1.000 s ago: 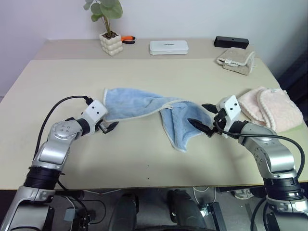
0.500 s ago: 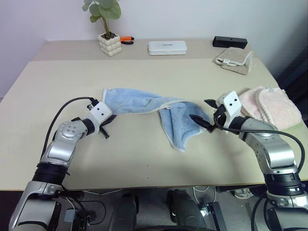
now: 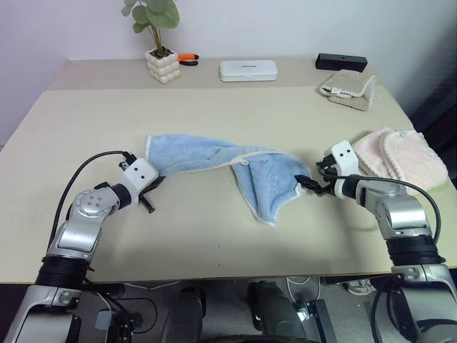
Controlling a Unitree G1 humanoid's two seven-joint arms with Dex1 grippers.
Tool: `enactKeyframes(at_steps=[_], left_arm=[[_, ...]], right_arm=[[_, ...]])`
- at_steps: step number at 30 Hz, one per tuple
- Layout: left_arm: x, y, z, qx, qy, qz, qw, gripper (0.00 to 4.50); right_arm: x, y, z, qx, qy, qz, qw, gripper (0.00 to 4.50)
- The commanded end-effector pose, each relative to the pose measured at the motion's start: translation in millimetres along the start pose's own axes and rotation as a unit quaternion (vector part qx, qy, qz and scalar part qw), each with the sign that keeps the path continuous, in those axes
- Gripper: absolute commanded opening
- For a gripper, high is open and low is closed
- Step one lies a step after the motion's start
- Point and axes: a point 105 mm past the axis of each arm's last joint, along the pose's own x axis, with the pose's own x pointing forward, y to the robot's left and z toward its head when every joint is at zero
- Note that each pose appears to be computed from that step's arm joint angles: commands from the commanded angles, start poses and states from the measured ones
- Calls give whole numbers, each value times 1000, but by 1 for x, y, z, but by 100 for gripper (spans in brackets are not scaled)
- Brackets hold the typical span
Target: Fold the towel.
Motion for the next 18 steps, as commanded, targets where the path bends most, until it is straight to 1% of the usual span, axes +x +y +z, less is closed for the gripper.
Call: enactKeyframes(at_steps=[1,2,5,7,8,11,12,15,16,17,18], left_arm=[[-5,4,10,11,-9,7,1000,0],[-5,4,10,11,-8,6,1000,0],[-5,4,11,11,-6,5,1000,0],[-6,4,11,9,-5,4,1000,0],[-7,5,11,9,-5,5,1000,0],[-7,12,12,2,-9,15,1000,0],[-6,18,17,-6,-20,24,999,0],[0,53,41,-24,-67,82,994,0],[2,72,55,-26,-88,122,988,0],[2,89,68,-28,-107,157,981,0],[2,100,76,-29,-119,178,976,0]], right_arm=[[1,-6,9,24,-18,-5,1000,317],[1,-6,10,23,-18,-4,1000,259],[1,-5,10,14,-17,-3,1000,118],[0,-4,12,8,-19,0,1000,10],[-1,-4,13,1,-20,-2,1000,4],[-4,-11,22,-40,-31,-24,998,4],[-5,-16,29,-67,-37,-37,996,4],[-10,-36,71,-143,-83,-96,981,4],[-14,-45,91,-171,-106,-126,971,4],[-16,-52,108,-185,-125,-148,963,4],[-18,-56,117,-193,-137,-162,958,4]])
